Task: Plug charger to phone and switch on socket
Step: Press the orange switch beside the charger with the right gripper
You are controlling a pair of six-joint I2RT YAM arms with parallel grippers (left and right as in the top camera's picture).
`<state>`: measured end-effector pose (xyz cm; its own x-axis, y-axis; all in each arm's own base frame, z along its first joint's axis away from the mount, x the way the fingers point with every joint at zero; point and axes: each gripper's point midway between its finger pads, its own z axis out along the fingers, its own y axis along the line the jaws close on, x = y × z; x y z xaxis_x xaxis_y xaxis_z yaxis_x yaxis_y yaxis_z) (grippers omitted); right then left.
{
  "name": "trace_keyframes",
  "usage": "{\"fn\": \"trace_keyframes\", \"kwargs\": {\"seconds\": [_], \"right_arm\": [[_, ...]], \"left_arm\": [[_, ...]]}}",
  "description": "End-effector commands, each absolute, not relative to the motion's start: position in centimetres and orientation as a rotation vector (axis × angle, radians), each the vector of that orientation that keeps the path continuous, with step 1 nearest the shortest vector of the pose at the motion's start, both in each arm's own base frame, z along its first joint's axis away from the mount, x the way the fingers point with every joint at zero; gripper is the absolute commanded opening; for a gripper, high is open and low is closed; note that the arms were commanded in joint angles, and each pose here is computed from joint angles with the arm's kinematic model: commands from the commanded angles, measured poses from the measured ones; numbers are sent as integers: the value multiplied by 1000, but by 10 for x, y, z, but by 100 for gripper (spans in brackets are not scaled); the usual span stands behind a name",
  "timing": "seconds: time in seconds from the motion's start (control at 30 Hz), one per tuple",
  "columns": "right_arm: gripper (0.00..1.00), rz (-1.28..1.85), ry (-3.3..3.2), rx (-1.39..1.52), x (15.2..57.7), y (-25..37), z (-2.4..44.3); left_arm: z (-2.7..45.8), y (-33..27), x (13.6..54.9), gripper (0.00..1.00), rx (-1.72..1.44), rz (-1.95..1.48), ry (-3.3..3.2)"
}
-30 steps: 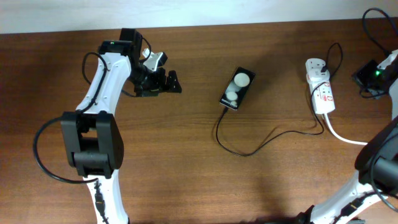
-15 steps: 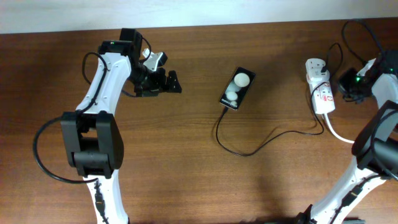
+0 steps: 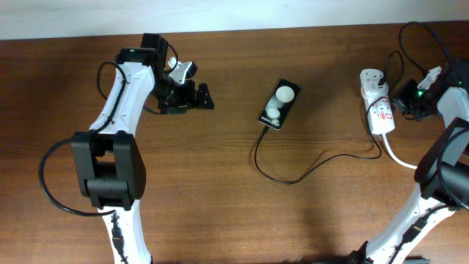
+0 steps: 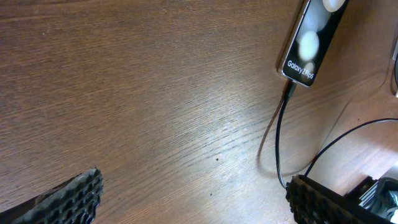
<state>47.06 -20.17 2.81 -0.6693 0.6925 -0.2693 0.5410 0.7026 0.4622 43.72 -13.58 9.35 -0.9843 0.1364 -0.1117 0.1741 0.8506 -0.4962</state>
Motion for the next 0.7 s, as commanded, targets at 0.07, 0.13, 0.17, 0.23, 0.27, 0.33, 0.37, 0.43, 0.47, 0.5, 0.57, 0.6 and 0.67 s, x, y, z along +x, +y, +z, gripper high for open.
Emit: {"fn": "trace_keyframes", "kwargs": {"seconds": [0.07, 0.13, 0.17, 0.23, 0.27, 0.33, 0.37, 0.43, 0.47, 0.5, 0.57, 0.6, 0.67], "right_arm": [[4, 497, 2485, 880, 479, -197, 33], [4, 498, 2493, 873, 480, -195, 31], [4, 499, 2495, 869, 480, -193, 31], [4, 500, 2497, 856, 482, -189, 31], [4, 498, 2500, 849, 483, -188, 31], [4, 496, 2502, 846, 483, -187, 31], [4, 496, 2501, 845, 484, -187, 31], [4, 496, 2500, 838, 485, -186, 31], [4, 497, 2501, 835, 486, -184, 31], [4, 498, 2503, 832, 486, -183, 31], [4, 504, 2513, 826, 487, -178, 30], [4, 507, 2520, 823, 486, -175, 29], [4, 518, 2538, 822, 485, -166, 25]], "left_arm": [[95, -135, 437, 99, 254, -801, 2947], [95, -135, 437, 99, 255, -801, 2947], [95, -135, 437, 99, 254, -801, 2947], [95, -135, 437, 99, 254, -801, 2947], [95, -135, 437, 99, 254, -801, 2947], [95, -135, 437, 99, 254, -801, 2947], [95, -135, 437, 99, 255, -801, 2947], [95, -135, 437, 99, 254, -801, 2947], [95, -135, 437, 99, 255, -801, 2947], [95, -135, 437, 99, 254, -801, 2947], [95, -135, 437, 99, 254, -801, 2947], [95, -135, 437, 99, 255, -801, 2947], [95, -135, 437, 99, 254, -801, 2947]]}}
